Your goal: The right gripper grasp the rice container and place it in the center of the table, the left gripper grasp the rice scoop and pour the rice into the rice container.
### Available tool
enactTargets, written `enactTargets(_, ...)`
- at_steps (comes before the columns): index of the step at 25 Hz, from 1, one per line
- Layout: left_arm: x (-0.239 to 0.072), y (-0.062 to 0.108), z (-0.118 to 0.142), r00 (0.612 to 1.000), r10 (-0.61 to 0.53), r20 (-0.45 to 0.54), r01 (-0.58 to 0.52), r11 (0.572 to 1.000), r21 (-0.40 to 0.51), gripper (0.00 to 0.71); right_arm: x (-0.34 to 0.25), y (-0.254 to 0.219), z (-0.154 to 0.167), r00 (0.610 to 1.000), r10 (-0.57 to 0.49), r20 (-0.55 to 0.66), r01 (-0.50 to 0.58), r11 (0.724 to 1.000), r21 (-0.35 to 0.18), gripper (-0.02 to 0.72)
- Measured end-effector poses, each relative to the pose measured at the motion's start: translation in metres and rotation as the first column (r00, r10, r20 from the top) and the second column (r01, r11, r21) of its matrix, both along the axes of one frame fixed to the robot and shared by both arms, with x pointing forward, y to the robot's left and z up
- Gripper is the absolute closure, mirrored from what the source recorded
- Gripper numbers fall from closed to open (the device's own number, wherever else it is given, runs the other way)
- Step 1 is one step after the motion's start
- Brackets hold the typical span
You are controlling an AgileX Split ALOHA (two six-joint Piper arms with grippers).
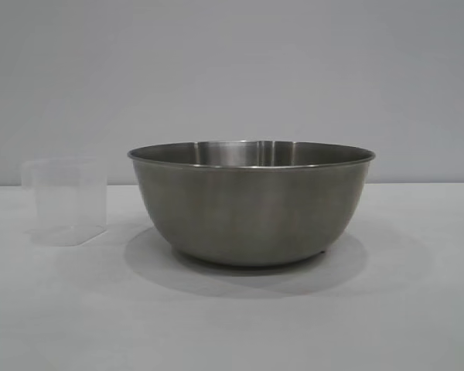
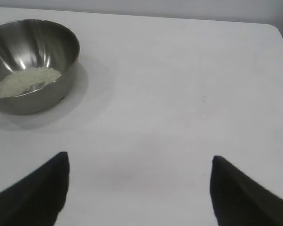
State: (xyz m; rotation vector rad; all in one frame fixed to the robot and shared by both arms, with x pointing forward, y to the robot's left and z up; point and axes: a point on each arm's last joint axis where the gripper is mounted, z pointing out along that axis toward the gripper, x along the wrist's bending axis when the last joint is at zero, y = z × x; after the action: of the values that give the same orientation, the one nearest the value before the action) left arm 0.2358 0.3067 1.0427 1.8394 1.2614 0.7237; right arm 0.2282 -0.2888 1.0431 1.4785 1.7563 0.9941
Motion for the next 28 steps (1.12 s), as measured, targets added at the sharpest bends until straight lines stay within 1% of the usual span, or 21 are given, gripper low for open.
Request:
enactTargets(24,0.0000,0.0000,0.0004,1.000,0.000,0.012,0.000,1.000,-0.005,0.230,0.0000,0.0000,0.0000,1.000,0.000,0.000,0.000,1.000,0.000,0.178)
enactTargets(26,0.0000,-0.0001,0.0004,1.000,0.007,0.012,-0.007,1.000,-0.005,0.230,0.0000,0.0000,0.0000,1.000,0.000,0.000,0.000,1.000,0.000,0.178)
enactTargets(28,-0.0006,-0.0001,0.0004,0.998,0.058,0.014,-0.058,0.998,-0.005,0.230,0.0000,0.0000,0.0000,1.000,0.000,0.000,0.000,1.000,0.000,0.178)
